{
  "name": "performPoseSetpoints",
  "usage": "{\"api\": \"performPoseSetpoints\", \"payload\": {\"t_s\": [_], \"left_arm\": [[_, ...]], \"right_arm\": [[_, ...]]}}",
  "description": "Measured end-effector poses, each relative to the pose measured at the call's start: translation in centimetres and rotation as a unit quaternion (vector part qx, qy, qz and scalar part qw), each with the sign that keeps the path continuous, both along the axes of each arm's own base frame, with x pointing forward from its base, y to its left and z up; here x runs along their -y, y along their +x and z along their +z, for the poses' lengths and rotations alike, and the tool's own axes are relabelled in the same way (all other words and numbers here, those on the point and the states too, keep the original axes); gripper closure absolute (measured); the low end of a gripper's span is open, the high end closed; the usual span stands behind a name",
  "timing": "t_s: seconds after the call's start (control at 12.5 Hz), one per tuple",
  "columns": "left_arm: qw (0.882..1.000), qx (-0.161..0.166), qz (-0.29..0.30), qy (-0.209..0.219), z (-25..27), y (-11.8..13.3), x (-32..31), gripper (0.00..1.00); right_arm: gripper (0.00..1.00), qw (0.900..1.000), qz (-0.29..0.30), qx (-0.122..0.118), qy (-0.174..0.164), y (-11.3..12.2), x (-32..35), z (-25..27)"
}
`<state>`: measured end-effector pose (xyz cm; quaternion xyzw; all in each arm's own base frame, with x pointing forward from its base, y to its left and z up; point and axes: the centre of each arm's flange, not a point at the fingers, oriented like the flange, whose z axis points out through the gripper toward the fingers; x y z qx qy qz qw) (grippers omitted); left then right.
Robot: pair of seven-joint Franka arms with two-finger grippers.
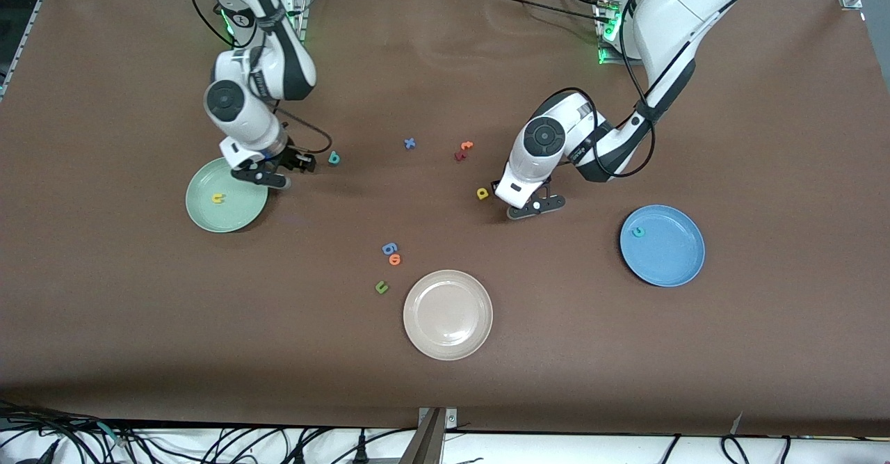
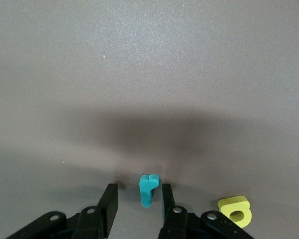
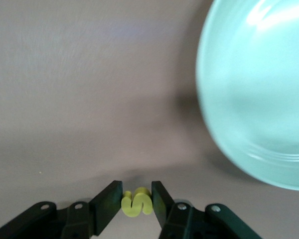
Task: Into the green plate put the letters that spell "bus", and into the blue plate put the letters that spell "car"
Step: 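Drop the yellow s on the green plate while the left gripper lifts r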
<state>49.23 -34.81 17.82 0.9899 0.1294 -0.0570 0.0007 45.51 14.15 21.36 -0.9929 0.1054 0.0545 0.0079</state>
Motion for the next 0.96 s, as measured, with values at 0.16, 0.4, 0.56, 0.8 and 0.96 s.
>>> {"api": "performPoseSetpoints", "payload": {"t_s": [0.16,0.4,0.56,0.8,0.96], "left_arm": [[1.000,0.001,0.001,-0.001,0.0,0.1,0.0,0.60],[1.000,0.001,0.002,-0.001,0.0,0.2,0.0,0.68],[1.000,0.001,0.002,-0.001,0.0,0.2,-0.1,0.70],[1.000,0.000,0.003,-0.002,-0.2,0.3,-0.1,0.70],[1.000,-0.002,0.004,-0.003,-0.5,0.4,0.0,0.71]], "right_arm": [[0.67,1.000,0.005,-0.022,0.019,2.7,3.4,3.7],[0.67,0.999,0.019,-0.024,0.026,5.1,11.2,6.5],[0.67,0.999,0.025,-0.027,0.012,5.1,14.8,5.5],[0.67,0.999,0.030,-0.032,-0.021,5.2,15.5,3.1],[0.60,0.998,0.037,-0.032,-0.035,5.3,15.1,2.1]]}}
